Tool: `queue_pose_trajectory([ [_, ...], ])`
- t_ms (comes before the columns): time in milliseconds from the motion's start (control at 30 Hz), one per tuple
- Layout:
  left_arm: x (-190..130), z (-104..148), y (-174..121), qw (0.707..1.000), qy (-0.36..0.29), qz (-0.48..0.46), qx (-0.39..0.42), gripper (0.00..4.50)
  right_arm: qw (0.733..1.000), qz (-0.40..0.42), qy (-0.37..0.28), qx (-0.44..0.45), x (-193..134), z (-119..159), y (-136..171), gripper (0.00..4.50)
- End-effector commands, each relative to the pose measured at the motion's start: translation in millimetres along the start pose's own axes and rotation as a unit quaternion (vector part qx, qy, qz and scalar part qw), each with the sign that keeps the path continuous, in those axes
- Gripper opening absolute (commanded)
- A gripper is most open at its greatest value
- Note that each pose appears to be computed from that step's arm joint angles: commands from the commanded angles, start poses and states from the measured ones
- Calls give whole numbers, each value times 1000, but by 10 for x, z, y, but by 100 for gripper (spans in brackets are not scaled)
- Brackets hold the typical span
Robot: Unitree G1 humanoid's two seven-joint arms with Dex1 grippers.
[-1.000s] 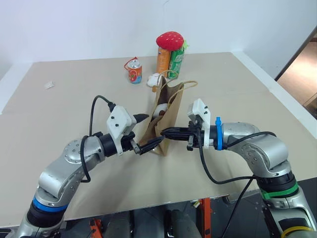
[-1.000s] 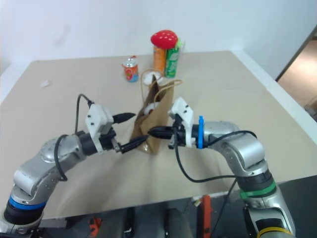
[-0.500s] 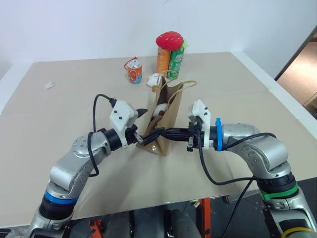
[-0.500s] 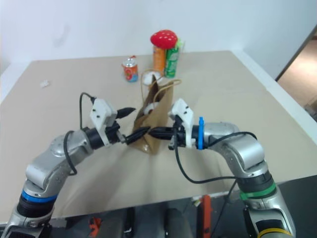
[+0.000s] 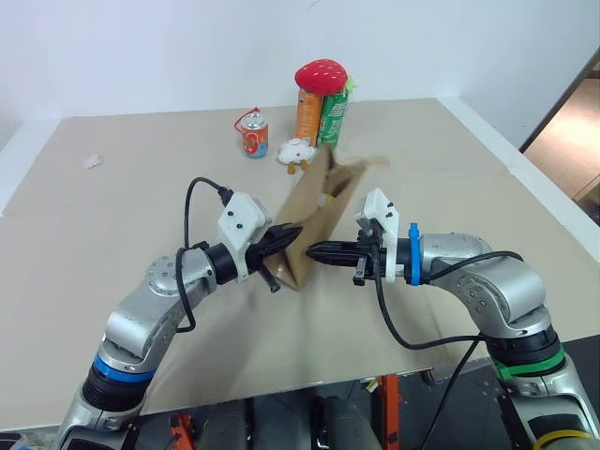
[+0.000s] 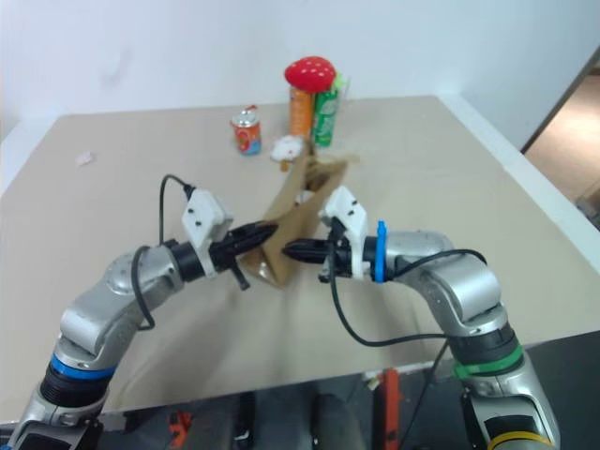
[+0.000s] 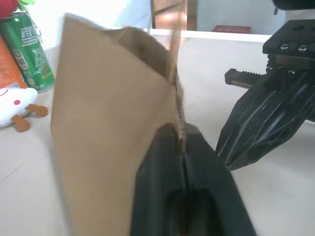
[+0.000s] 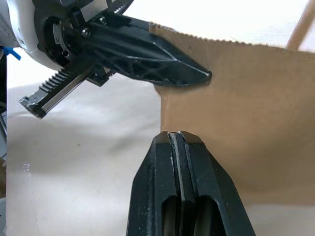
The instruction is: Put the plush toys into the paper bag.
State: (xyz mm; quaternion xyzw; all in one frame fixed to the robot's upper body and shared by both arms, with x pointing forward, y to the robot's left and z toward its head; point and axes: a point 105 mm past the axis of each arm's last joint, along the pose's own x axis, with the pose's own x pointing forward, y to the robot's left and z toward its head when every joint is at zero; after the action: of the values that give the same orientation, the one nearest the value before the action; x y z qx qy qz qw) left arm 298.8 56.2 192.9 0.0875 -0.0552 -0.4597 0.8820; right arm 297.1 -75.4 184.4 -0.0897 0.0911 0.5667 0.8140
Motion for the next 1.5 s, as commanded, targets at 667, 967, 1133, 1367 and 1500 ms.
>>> queue_pose_trajectory([
  [667, -440, 327, 332, 979, -36, -192, 55, 0, 988, 29, -47, -145, -1091, 797, -31, 445],
  [967, -546, 438, 39, 947, -37, -306, 94, 0, 987, 2, -26, -162, -1372, 876, -146, 445],
  [1133, -555, 194, 54, 942, -6, -317, 108, 0, 988, 17, -13, -154, -1385, 821, -93, 445],
  [1367, -518, 113, 119, 929, 3, -326, 175, 0, 990, 40, -8, -136, -1354, 757, -21, 445],
  [1500, -534, 152, 191, 931, 12, -318, 176, 27, 990, 42, -7, -134, -1335, 732, -26, 448],
])
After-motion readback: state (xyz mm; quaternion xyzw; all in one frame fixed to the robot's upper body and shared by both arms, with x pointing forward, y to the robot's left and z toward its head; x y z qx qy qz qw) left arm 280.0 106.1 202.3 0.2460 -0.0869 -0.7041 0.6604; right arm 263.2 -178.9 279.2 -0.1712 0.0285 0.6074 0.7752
